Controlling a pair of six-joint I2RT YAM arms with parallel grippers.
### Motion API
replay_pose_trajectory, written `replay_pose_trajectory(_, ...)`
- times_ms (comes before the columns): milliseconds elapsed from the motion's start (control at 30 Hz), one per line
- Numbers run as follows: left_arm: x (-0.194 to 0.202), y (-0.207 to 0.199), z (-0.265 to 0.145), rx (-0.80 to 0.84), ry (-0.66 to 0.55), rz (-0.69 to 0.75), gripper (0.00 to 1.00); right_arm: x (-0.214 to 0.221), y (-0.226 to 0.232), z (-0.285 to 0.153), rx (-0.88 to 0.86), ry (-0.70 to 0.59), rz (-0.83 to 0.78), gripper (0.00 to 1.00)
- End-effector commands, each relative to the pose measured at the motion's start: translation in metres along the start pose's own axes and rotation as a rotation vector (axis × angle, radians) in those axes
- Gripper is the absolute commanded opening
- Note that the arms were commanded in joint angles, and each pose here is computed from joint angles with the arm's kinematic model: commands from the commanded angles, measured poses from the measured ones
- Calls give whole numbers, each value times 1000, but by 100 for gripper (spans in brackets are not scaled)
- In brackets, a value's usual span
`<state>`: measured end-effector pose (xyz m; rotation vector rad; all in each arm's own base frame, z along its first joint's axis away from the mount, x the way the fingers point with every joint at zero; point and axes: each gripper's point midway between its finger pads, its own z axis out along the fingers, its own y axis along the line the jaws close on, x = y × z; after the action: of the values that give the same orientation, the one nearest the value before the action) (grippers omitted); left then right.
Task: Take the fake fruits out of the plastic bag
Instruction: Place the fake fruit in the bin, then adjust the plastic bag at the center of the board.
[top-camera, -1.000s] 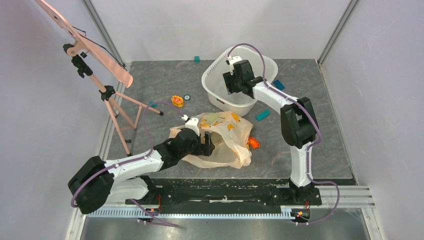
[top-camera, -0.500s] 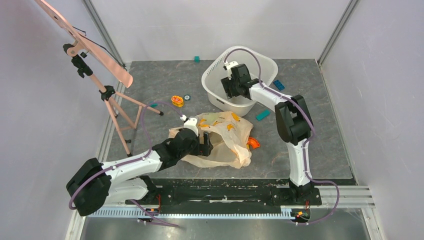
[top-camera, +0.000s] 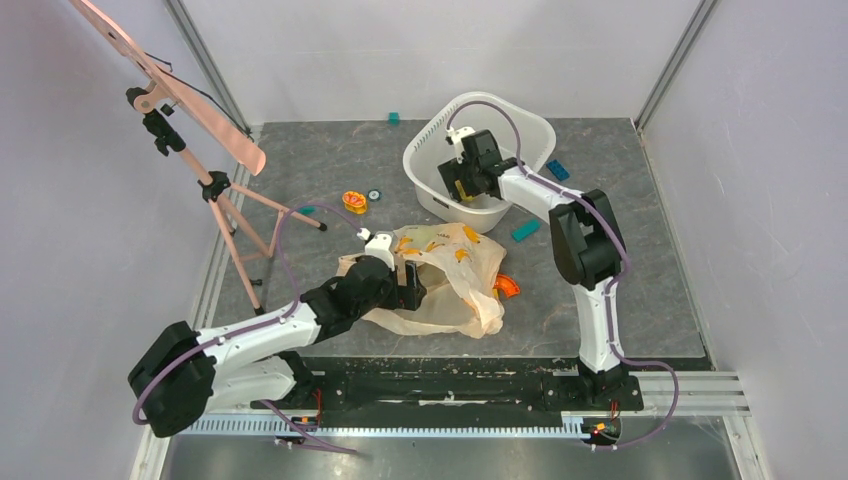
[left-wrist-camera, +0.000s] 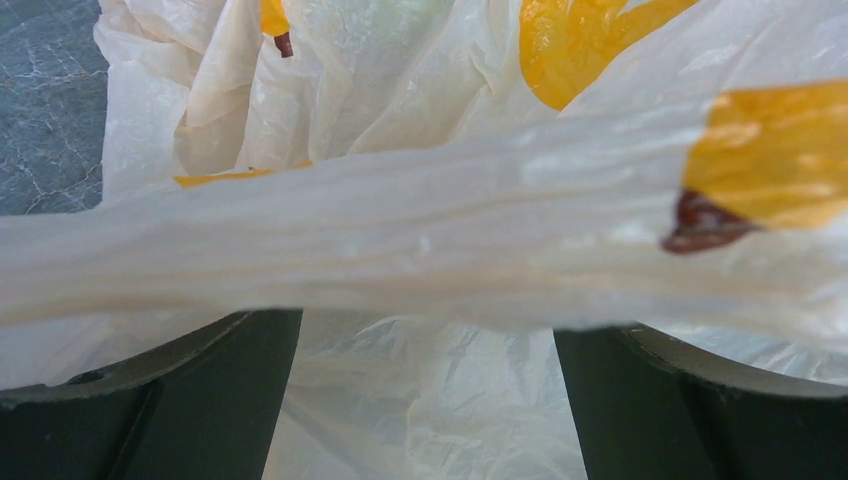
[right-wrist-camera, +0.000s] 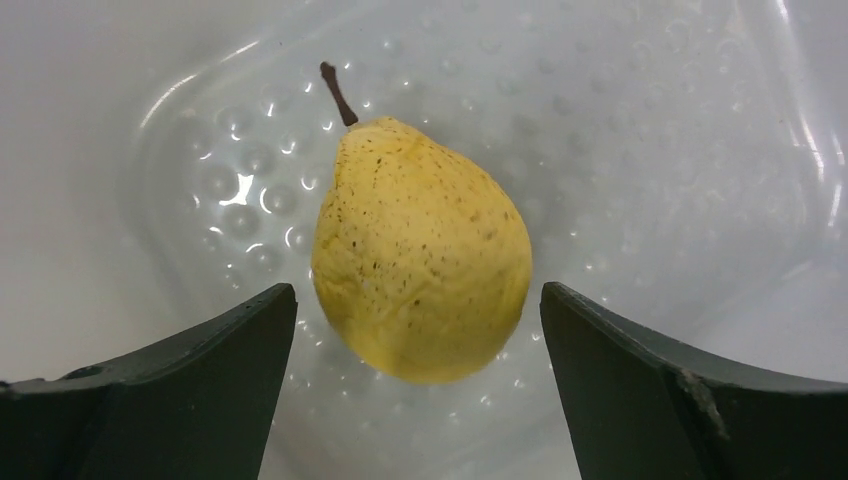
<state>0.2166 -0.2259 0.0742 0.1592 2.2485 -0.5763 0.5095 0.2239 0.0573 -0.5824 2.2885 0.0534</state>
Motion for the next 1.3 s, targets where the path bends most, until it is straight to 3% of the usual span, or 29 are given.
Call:
replay_pose_trajectory(0, -23, -12, -3, 31, -65, -33, 100, -66, -12, -54, 10, -171, 3, 96)
replay_pose_trajectory(167, -28, -18, -7, 56, -72, -20, 100, -98, -18, -108, 13, -279, 34, 98)
replay_pose_trajectory(333, -37, -24, -12, 80, -88, 8, 100, -101, -13, -160, -44, -336, 79, 98)
replay_pose_trajectory(433, -43, -32, -13, 107, -91, 42, 98, -77, -5, -184, -87, -330, 116, 98)
replay_pose_trajectory(667, -49, -53, -12, 156, -82, 85, 88, -10, 0, -250, -112, -417, 252, 87)
replay_pose_trajectory(767, -47, -60, -11, 160, -84, 91, 88, 15, 17, -270, -209, -451, 268, 89)
replay_pose_trajectory(867, -43, -62, -8, 155, -74, 88, 87, 21, 37, -297, -336, -516, 277, 97)
replay_pose_trajectory(1067, -36, -64, -2, 139, -57, 85, 85, 17, 75, -342, -588, -556, 310, 98)
replay_pose_trajectory(1267, -38, -67, 5, 120, -50, 77, 83, 37, 113, -332, -570, -445, 252, 98)
